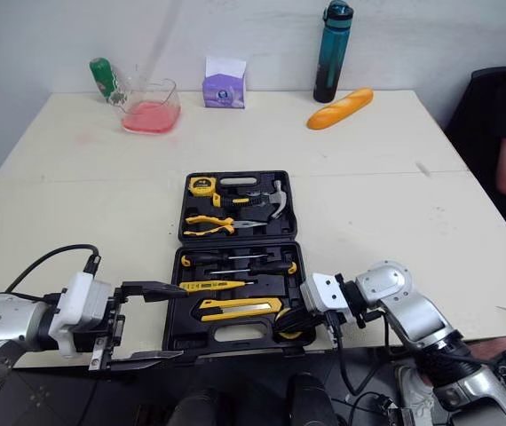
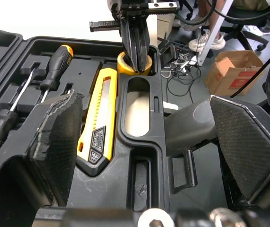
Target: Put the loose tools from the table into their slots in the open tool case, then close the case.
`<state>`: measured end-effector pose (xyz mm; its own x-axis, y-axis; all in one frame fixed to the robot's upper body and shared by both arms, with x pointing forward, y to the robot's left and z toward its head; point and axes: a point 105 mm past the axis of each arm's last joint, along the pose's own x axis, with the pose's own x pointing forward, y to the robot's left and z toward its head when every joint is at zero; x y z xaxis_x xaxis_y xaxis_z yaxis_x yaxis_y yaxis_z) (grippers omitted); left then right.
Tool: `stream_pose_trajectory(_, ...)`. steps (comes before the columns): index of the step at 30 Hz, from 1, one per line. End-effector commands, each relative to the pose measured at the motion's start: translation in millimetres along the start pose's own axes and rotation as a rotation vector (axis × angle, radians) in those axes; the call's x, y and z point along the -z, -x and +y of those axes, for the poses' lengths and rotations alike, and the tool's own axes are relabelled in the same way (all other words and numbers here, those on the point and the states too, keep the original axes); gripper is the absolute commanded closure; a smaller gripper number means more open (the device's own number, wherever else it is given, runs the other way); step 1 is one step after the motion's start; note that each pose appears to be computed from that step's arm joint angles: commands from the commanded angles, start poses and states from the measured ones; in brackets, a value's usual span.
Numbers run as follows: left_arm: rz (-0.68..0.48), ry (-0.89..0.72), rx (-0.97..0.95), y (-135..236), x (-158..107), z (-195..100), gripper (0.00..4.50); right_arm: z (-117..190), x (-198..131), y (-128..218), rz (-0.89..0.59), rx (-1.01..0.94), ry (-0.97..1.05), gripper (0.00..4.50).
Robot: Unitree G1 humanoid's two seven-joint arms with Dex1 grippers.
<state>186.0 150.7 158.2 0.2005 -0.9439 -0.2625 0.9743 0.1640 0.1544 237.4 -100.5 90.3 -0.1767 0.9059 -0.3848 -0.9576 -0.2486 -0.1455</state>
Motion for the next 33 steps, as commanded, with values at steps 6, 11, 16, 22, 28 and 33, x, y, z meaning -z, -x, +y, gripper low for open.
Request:
stream_pose_trajectory(6,-0.051,-0.025,-0.223,25.4,-10.9,26.1,0.00,-7.1,-32.6,39.7,-0.109,0.106,-0.123,4.42)
stream_pose_trajectory(11,-0.120,-0.032,-0.451,46.2,-7.8,53.7,0.00,-31.6,-31.8,70.5,-0.106,0.320,-0.140,4.42)
stream_pose_trajectory(16,0.011,-0.006,-0.643,65.7,23.9,78.8,1.35,-59.1,-8.2,101.4,0.000,0.523,-0.133,4.50)
stream_pose_trajectory(22,0.018,0.128,-0.775,66.8,47.5,101.6,4.29,-80.1,17.0,109.6,0.086,0.652,-0.151,4.50)
stream_pose_trajectory(28,0.015,0.187,-0.750,41.4,56.9,114.8,4.43,-100.9,31.9,95.9,0.107,0.716,-0.165,4.50)
stream_pose_trajectory(33,0.060,0.280,-0.715,18.5,69.6,124.4,4.43,-111.2,32.4,77.2,0.101,0.685,-0.152,4.50)
